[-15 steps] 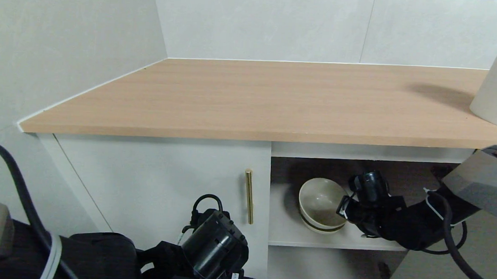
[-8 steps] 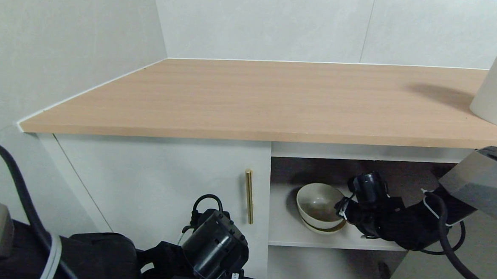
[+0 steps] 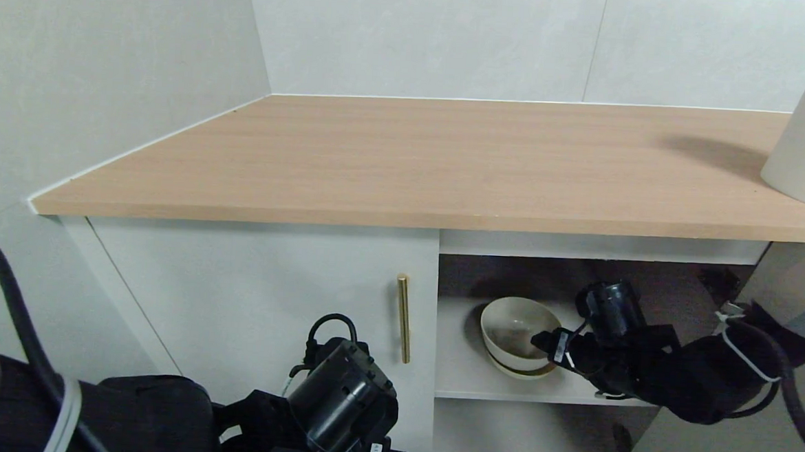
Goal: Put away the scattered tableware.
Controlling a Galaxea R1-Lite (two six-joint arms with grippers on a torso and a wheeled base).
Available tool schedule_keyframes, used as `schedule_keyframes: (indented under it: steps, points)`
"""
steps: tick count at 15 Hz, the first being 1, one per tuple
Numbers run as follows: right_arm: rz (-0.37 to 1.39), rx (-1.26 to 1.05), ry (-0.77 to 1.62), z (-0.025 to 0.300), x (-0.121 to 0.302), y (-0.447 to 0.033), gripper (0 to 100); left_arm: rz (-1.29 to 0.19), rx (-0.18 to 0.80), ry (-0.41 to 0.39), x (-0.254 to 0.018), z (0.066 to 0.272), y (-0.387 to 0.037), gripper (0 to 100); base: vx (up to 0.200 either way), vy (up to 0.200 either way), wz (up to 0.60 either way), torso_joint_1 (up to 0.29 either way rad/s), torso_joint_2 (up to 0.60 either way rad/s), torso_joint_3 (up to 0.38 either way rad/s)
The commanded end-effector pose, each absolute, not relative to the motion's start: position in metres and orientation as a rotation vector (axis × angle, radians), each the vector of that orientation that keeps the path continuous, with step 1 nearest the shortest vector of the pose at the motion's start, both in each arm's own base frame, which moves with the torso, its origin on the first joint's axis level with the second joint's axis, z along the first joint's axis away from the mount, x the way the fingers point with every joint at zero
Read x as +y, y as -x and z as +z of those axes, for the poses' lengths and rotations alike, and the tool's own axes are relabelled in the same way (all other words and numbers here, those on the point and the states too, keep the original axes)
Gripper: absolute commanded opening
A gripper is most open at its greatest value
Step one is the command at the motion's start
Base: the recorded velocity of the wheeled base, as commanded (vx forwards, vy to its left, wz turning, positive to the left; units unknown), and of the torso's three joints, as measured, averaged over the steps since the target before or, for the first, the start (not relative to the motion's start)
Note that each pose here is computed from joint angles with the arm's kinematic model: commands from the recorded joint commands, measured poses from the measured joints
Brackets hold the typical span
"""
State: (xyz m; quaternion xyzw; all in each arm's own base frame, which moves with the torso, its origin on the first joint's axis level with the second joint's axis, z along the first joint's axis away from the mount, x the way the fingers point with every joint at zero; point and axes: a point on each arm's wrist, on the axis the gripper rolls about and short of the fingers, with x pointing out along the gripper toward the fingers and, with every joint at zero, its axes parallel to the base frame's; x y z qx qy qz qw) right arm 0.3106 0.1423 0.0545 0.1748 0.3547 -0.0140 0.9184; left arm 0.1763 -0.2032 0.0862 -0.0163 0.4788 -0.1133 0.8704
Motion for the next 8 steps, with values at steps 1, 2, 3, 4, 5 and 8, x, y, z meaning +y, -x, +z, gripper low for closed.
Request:
schedule_keyframes:
  steps: [1,2,3,4,5,8]
  points:
    - [0.157,0.726,-0.308,0.085,0.146,-0.273,100,-0.24,0.991,0.041,-0.199,0.094,-0.173,100,0.0,0.0,0.0,0.0,0.0,0.0]
    - [0.267,0.744,-0.232,0.09,0.145,-0.254,100,-0.245,0.993,0.023,-0.194,0.101,-0.169,100,0.0,0.0,0.0,0.0,0.0,0.0]
    - [0.342,0.751,-0.178,0.092,0.145,-0.242,100,-0.251,0.986,0.02,-0.19,0.107,-0.167,100,0.0,0.0,0.0,0.0,0.0,0.0]
    - [0.403,0.739,-0.149,0.099,0.145,-0.23,100,-0.252,0.977,0.027,-0.184,0.114,-0.164,100,0.0,0.0,0.0,0.0,0.0,0.0]
    - [0.421,0.733,-0.146,0.102,0.146,-0.226,100,-0.251,0.97,0.035,-0.182,0.118,-0.163,100,0.0,0.0,0.0,0.0,0.0,0.0]
    - [0.458,0.757,-0.117,0.143,0.14,-0.197,100,-0.244,0.894,0.048,-0.148,0.147,-0.153,100,0.0,0.0,0.0,0.0,0.0,0.0]
